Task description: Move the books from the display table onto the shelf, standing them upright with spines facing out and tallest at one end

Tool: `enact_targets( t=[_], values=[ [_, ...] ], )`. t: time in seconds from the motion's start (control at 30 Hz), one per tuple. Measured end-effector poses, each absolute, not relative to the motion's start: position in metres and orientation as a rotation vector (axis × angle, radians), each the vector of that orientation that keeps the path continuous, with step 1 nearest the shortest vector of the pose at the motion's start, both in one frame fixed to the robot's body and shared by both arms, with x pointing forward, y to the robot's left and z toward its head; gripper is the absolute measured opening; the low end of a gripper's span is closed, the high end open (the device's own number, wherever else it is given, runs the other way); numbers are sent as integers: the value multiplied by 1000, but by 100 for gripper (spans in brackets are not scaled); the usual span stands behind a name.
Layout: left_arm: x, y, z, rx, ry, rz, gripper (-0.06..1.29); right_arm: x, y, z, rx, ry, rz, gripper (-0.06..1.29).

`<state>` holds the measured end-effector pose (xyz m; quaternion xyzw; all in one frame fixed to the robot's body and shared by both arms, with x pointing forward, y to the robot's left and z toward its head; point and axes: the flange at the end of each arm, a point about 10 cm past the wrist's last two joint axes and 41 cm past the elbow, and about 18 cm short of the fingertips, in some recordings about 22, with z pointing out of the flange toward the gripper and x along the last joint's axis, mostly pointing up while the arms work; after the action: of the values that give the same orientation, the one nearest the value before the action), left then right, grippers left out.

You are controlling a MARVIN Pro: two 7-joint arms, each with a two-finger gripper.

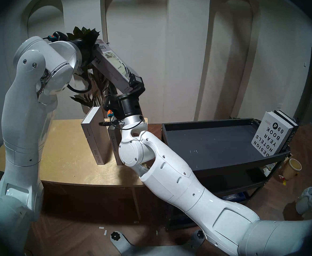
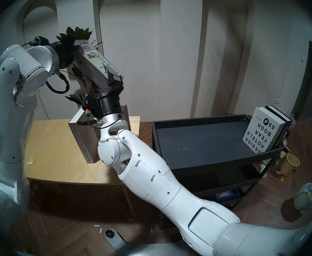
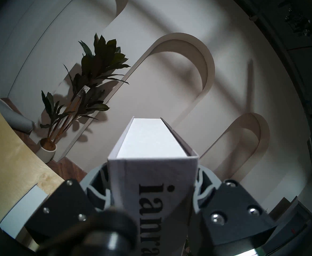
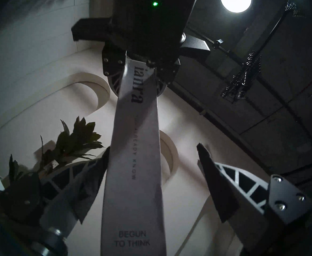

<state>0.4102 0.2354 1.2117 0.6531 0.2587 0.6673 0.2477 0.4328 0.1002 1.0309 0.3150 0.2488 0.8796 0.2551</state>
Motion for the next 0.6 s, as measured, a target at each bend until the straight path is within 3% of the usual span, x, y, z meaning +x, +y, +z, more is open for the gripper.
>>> enact_targets(
  t=[0.2,0.23,0.27,0.3,0.6],
  values=[
    [408,229,1212,1792,746,1795,51,440,111,1034,825,616,2376,122],
    [407,229,1213,1792,756,1792,51,441,114,1034,823,604,2376,114],
    [407,228,1214,1789,758,1789,51,442,116,1033,825,600,2374,62],
    [406,228,1215,1786,764,1788,51,442,119,1032,827,594,2373,35],
    [400,226,1223,1773,814,1760,50,449,135,1030,820,482,2378,36]
  ],
)
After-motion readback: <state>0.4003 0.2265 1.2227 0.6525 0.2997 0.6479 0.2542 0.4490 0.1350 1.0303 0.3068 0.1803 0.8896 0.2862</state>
